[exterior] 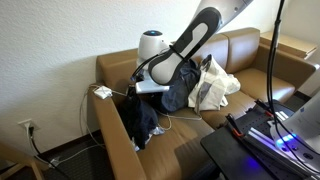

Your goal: Place the black clothing on top of the clothing on the right

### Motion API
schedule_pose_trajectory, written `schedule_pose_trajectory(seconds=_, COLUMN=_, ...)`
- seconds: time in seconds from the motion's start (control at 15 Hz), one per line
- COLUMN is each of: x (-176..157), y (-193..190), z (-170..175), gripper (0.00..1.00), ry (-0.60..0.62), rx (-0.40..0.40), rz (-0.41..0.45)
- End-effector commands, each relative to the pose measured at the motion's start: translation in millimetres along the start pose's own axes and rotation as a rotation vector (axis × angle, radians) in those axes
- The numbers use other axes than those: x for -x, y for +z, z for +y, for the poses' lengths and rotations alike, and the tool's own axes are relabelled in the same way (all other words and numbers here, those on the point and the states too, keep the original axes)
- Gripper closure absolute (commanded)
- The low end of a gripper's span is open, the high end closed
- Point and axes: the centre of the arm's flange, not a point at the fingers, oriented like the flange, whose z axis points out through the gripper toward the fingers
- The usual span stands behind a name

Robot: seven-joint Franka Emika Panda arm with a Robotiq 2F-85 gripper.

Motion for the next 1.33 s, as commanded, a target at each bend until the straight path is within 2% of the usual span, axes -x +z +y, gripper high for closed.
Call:
schedule_pose_trajectory(seconds=0.0, x=0, y=-2, z=1, gripper=0.00, ry=0.000, rx=-0.013, rz=0.024)
schedule_pose_trajectory(seconds=0.27, x=7, y=2, z=-10, gripper=0.00, ry=-0.038, rx=0.020, rz=0.038)
schedule_pose_trajectory(seconds=0.47, x=14, y=9, z=-17, gripper=0.00, ry=-0.071, rx=0.110, rz=0.074)
schedule_pose_trajectory(seconds=0.53, x=13, y=12, z=-14, gripper=0.00, ry=-0.053, rx=0.083, rz=0.064)
schedule_pose_trajectory(seconds=0.6, x=8, y=9, z=-4, gripper=0.00, ry=-0.022, rx=0.002, rz=0.038)
schedule_pose_trajectory(seconds=0.67, x=15, y=7, z=-12, gripper=0.00, ry=-0.044, rx=0.055, rz=0.057)
schedule_pose_trajectory(seconds=0.93, x=9, y=6, z=-9, gripper=0.00, ry=-0.015, rx=0.027, rz=0.048)
schedule_pose_trajectory(seconds=1.0, x=-5, y=27, z=-9, gripper=0.00, ry=0.021, rx=0.088, rz=-0.034)
schedule_pose_trajectory(seconds=1.27, x=-15, y=110, z=5, gripper=0.00, ry=0.081, rx=0.266, rz=-0.211)
